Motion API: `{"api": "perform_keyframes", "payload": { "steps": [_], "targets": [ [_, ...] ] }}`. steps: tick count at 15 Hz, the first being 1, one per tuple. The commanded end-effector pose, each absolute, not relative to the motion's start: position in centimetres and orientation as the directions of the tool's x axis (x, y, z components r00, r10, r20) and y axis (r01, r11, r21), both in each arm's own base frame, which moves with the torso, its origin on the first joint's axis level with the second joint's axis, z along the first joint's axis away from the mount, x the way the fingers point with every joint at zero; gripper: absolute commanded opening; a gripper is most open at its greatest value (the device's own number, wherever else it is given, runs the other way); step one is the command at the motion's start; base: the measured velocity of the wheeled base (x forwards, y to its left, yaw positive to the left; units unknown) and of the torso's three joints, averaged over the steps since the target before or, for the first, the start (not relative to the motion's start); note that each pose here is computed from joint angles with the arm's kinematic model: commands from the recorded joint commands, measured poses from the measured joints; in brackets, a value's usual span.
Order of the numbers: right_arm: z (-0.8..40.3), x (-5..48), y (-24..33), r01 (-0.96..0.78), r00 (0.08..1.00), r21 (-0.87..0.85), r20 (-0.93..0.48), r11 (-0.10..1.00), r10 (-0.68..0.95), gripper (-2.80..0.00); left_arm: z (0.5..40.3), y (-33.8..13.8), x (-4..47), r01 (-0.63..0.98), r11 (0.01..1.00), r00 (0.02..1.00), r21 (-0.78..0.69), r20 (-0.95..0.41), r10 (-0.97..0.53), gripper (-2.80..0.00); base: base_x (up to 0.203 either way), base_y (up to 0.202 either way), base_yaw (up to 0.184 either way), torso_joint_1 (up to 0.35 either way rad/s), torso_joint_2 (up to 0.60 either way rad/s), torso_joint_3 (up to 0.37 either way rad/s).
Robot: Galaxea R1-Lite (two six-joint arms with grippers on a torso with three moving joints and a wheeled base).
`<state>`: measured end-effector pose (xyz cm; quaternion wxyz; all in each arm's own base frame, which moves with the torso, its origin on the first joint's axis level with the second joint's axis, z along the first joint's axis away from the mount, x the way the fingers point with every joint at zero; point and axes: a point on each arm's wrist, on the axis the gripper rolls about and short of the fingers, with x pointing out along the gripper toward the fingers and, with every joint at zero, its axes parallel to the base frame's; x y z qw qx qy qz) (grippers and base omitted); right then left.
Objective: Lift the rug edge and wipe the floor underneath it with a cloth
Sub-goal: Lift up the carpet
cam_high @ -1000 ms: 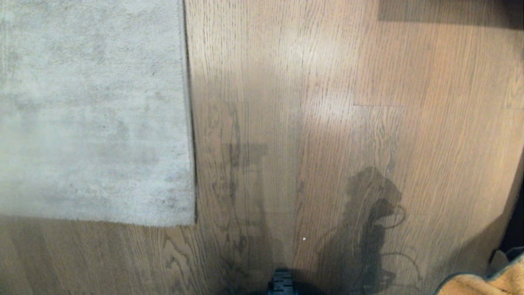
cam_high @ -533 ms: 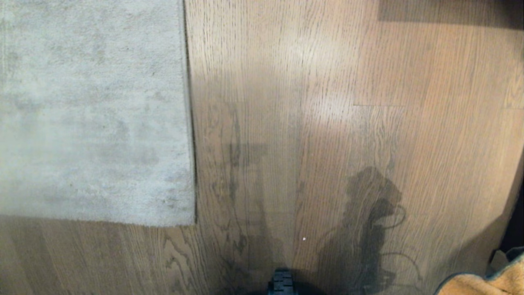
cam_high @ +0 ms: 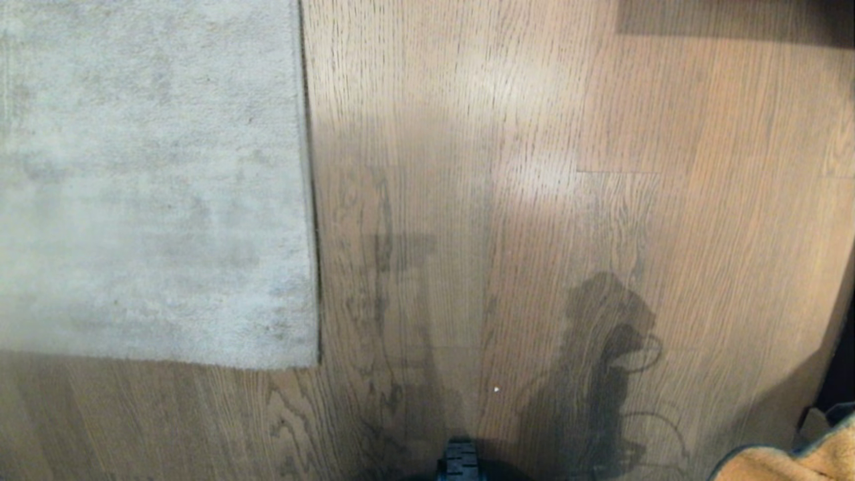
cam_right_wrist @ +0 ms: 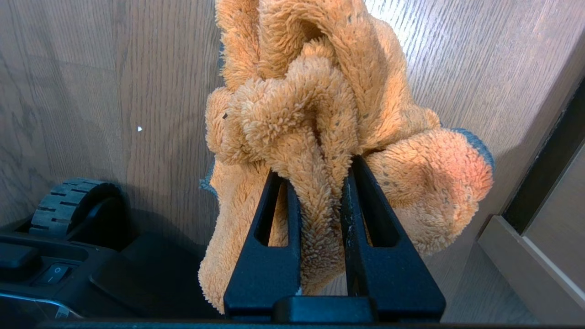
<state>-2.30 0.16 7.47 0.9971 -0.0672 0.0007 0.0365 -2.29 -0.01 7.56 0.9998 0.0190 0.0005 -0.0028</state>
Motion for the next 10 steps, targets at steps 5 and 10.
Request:
{"api": "perform_keyframes", "payload": {
  "steps": [5,10],
  "targets": [
    [7.47,-2.29,0.16,-0.074,0.997,-0.136,-0.008,0.988,0.074,-2.8,7.52,-0.03,-2.3,0.013,0.999,1.0,0.038,-0.023,-0.012,-2.8,0.0,0.0,0.0,0.0,0.0,0.0],
    [7.47,-2.29,0.16,-0.074,0.997,-0.134,-0.008,0.988,0.074,-2.8,7.62,-0.03,-2.02,0.013,0.999,0.998,0.038,-0.062,-0.011,-2.8,0.0,0.0,0.0,0.0,0.0,0.0]
  ]
}}
